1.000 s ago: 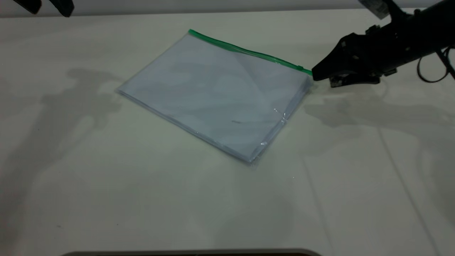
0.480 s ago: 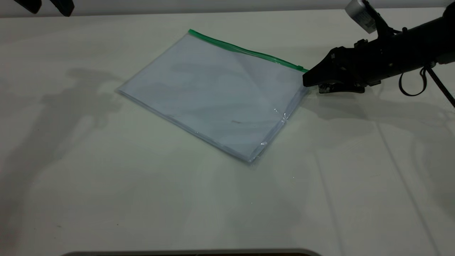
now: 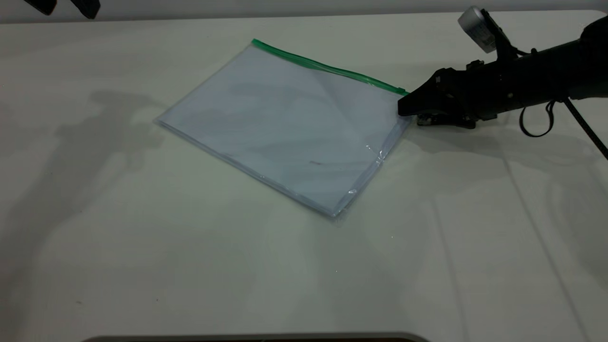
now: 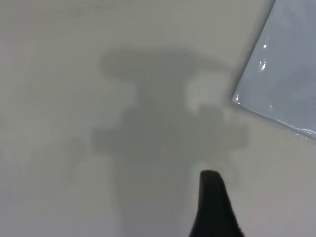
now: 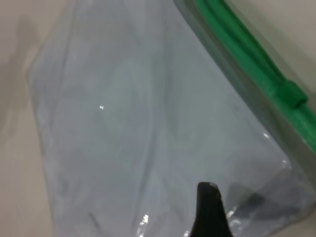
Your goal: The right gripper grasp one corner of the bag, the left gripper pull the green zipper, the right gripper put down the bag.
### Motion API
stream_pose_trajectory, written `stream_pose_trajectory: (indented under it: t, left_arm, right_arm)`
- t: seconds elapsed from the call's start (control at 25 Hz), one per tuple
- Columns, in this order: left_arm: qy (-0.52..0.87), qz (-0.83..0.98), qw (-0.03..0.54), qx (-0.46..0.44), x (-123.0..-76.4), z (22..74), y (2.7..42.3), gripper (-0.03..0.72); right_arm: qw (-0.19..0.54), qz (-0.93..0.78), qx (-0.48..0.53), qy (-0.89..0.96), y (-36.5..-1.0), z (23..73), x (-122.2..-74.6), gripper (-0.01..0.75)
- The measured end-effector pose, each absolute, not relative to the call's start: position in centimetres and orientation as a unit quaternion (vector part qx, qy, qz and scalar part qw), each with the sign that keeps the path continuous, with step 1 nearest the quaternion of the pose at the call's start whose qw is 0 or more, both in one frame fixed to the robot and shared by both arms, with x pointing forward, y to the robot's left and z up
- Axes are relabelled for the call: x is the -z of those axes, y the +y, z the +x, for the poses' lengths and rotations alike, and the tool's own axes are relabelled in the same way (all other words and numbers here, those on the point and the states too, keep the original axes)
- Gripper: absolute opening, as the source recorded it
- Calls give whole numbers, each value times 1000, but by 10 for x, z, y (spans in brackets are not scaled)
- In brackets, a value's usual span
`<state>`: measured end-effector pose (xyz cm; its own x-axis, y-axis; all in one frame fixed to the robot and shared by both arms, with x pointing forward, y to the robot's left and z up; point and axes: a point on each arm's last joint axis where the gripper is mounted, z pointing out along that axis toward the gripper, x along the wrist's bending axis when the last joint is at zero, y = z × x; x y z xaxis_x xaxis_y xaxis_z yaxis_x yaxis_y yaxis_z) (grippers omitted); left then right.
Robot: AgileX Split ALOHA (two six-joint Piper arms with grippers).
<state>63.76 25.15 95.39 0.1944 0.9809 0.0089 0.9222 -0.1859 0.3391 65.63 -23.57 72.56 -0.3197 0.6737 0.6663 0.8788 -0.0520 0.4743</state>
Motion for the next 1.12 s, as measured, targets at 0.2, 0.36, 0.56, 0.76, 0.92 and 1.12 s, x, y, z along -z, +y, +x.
stream_pose_trajectory:
  t: [0.2,0.36,0.56,0.76,0.92,1.12]
  left_arm:
    - [625,761,131,-113,-954,638,252,575]
    - [625,761,131,-113,-954,638,252,575]
    - [625,761,131,-113,-954,638,252,575]
    - [620,765,131,-114,-954,638,251,575]
    - [591,788,126,-119,-954,638,251,575]
    - [534,824,127,-138,-955,640,250,575]
  right_arm:
    - [127,-564,462,-673,-219,654,-721,578]
    - [129,-551,462,-682,-203,653,-721,549]
    - [128,-545,465,-686,-198,655,-721,295]
    - [125,-528,482,-688,-196,664,-728,34]
    - [161,-485,506,-695,-189,671,-742,34]
    - [226,-431,477,-732,-183,680,-762,34]
